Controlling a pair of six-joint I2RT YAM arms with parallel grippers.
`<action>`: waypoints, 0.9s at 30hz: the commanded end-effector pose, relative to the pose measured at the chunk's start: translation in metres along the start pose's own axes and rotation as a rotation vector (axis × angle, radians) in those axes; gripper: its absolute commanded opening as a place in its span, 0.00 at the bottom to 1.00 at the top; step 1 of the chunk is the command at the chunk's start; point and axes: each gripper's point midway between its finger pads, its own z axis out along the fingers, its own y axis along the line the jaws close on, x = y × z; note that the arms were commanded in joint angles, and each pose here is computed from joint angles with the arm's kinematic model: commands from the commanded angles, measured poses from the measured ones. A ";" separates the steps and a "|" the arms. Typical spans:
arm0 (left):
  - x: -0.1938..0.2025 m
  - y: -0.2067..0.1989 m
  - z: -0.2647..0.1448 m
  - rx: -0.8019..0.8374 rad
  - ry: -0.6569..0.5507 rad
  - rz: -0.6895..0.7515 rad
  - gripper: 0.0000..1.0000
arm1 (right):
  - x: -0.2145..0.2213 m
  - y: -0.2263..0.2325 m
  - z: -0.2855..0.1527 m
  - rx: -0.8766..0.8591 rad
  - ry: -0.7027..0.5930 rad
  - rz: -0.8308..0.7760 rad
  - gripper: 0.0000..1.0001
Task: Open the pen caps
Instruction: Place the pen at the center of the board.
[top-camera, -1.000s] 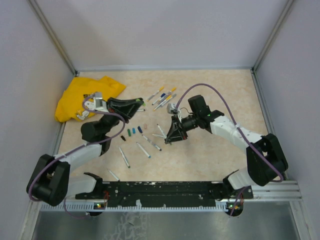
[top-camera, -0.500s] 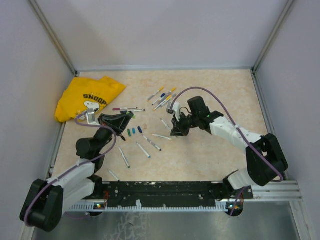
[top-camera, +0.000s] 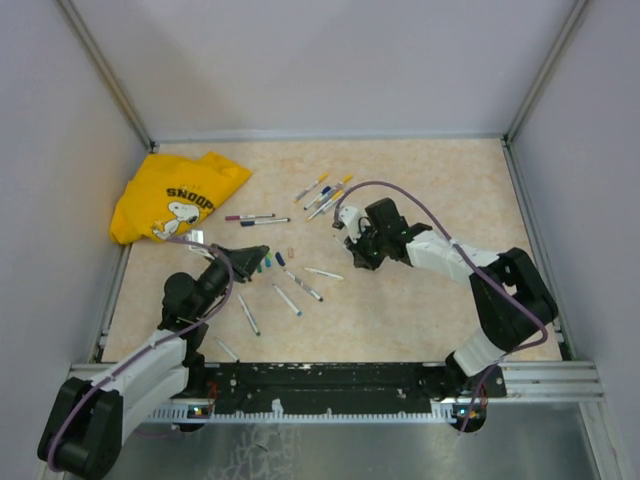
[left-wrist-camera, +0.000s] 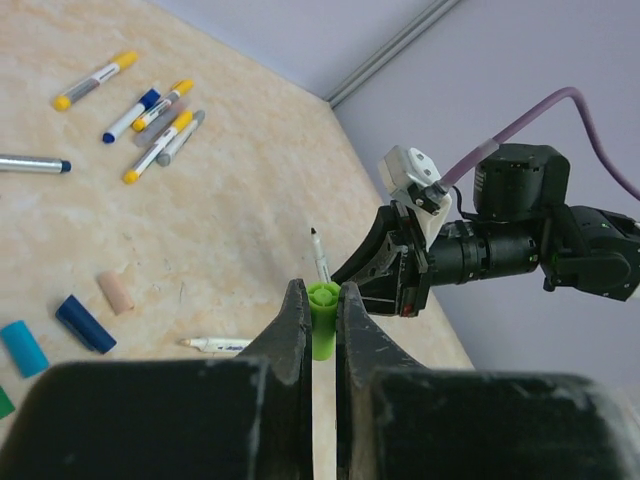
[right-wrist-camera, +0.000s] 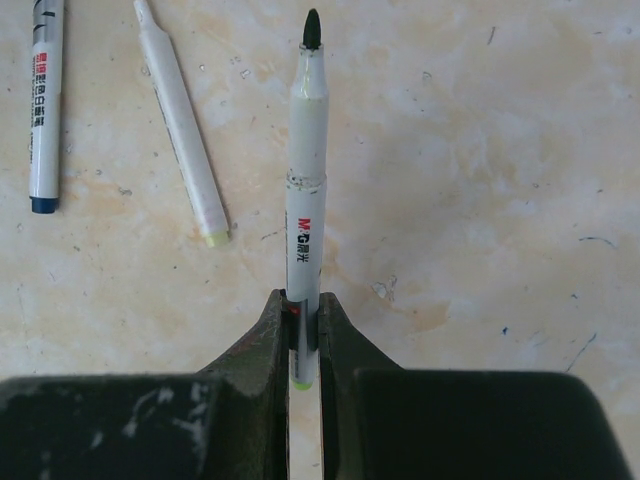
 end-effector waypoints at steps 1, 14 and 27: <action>0.002 0.005 0.001 -0.036 0.017 -0.038 0.00 | -0.021 -0.001 0.006 0.035 -0.026 -0.024 0.00; 0.011 0.009 -0.003 -0.041 0.045 -0.059 0.00 | -0.017 0.012 0.020 -0.010 0.009 0.017 0.00; 0.016 0.007 -0.003 -0.028 0.070 -0.074 0.00 | -0.006 0.017 0.032 -0.034 0.062 0.035 0.00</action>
